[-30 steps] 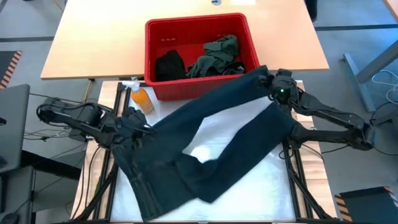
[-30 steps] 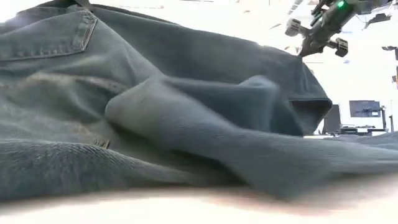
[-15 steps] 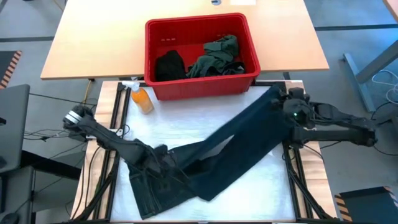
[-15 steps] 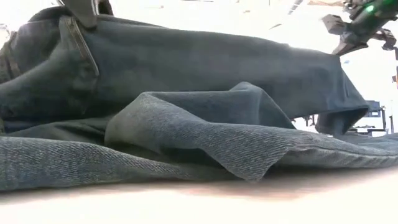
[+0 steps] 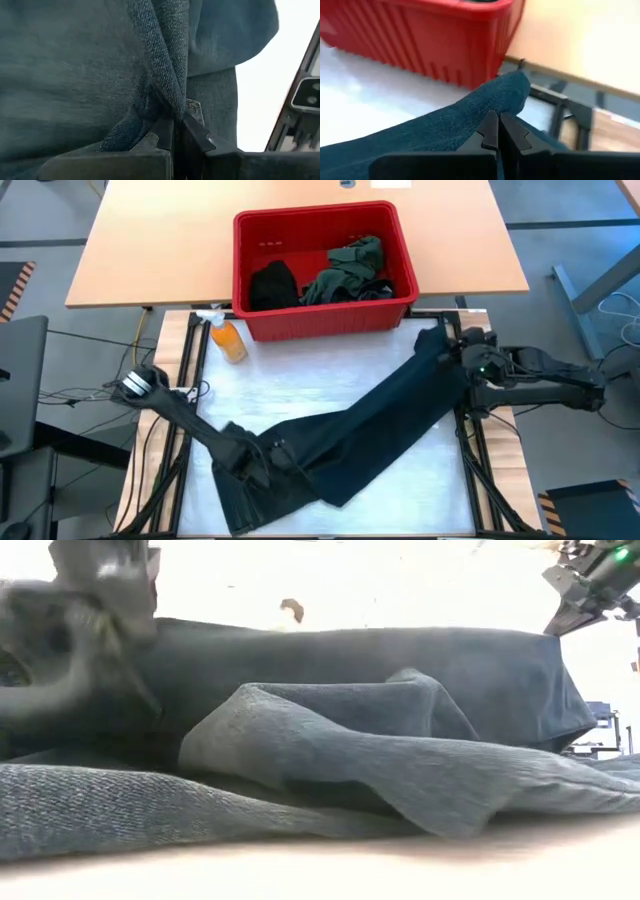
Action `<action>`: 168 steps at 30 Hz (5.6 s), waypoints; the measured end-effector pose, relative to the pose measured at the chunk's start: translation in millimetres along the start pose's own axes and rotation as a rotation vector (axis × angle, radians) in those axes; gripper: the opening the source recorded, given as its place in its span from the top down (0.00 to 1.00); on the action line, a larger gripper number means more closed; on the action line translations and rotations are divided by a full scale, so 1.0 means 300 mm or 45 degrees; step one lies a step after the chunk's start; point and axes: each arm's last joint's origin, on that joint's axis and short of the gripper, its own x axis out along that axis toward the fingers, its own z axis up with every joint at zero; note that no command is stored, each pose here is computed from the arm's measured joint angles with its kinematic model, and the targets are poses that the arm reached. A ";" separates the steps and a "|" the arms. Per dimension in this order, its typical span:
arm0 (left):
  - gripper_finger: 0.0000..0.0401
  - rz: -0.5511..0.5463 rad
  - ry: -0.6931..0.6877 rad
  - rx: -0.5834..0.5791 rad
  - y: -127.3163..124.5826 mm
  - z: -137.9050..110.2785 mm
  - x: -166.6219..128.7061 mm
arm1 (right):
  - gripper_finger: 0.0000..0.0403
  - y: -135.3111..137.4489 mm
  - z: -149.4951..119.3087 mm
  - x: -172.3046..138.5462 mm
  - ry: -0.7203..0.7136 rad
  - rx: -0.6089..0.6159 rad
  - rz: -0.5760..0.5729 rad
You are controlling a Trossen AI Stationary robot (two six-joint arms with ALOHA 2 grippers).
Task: Fold Laundry from Bin
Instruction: Fold the dark blue pants
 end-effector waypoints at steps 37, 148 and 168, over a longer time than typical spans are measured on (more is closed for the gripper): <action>1.00 0.304 0.094 -0.137 -0.020 -0.259 0.178 | 0.63 0.044 0.127 0.062 0.837 -0.010 -0.251; 1.00 0.427 -0.015 -0.092 -0.011 -0.381 0.137 | 0.41 -0.045 -0.034 0.422 1.162 0.173 -0.322; 1.00 0.430 -0.046 -0.079 -0.012 -0.389 0.134 | 0.59 0.051 -0.070 0.491 1.250 0.093 -0.262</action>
